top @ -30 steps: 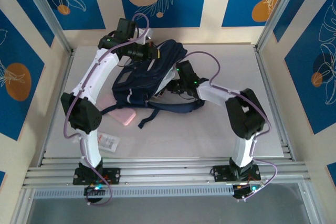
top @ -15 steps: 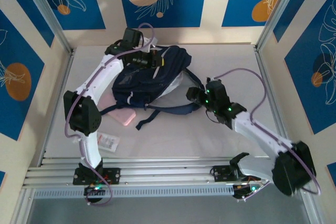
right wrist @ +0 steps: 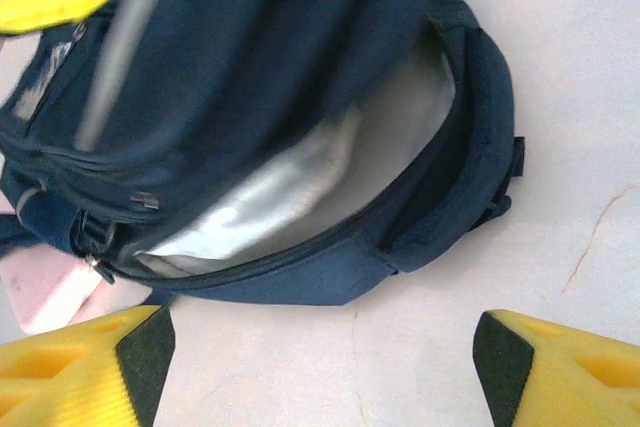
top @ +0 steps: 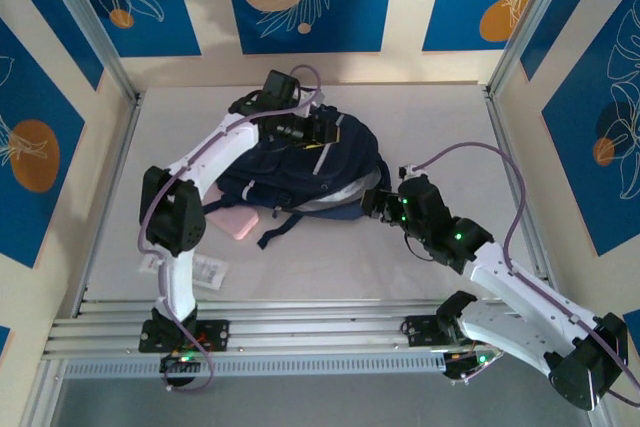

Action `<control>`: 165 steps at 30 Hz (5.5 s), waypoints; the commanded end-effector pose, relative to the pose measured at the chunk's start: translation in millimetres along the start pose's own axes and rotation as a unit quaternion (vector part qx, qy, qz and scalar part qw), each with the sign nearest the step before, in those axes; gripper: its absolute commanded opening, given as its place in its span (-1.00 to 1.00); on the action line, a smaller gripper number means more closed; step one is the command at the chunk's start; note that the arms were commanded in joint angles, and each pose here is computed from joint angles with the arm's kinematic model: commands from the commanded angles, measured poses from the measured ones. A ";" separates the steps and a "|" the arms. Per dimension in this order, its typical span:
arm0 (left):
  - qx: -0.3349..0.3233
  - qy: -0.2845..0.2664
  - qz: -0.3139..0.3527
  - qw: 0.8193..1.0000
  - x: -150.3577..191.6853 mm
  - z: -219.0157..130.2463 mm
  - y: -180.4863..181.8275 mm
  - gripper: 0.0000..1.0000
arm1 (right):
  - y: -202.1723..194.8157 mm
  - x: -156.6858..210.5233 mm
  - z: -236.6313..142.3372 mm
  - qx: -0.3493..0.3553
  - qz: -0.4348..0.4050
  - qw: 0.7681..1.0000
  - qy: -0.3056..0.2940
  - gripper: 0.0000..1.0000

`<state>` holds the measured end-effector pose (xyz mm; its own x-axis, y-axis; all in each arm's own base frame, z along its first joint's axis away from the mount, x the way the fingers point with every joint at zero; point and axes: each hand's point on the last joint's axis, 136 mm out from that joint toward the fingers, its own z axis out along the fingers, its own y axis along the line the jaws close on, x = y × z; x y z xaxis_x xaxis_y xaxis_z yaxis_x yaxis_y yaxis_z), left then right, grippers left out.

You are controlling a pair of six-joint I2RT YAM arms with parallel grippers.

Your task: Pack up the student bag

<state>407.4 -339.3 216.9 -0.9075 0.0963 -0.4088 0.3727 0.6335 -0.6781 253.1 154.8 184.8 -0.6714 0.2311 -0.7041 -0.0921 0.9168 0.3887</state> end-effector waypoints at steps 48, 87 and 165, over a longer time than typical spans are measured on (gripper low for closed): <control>-0.417 -0.096 -0.587 0.688 327.9 -190.3 263.3 1.00 | 86.1 71.5 25.4 -0.143 -0.150 0.972 0.116 0.62; -0.354 -0.164 -0.600 0.699 333.0 -181.1 254.5 0.16 | 214.6 135.5 0.5 -0.443 -0.153 0.826 0.314 0.57; 0.108 -0.270 -0.140 0.946 86.8 -192.3 23.4 0.78 | 202.2 25.6 -43.0 -0.537 0.046 0.789 0.294 -1.00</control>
<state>295.6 -157.7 255.8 -0.7909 -0.5019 -0.3501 0.1135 0.4419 -0.8899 195.1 338.3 263.6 -0.9122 -0.1810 -0.3676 -0.3836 0.0624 0.9214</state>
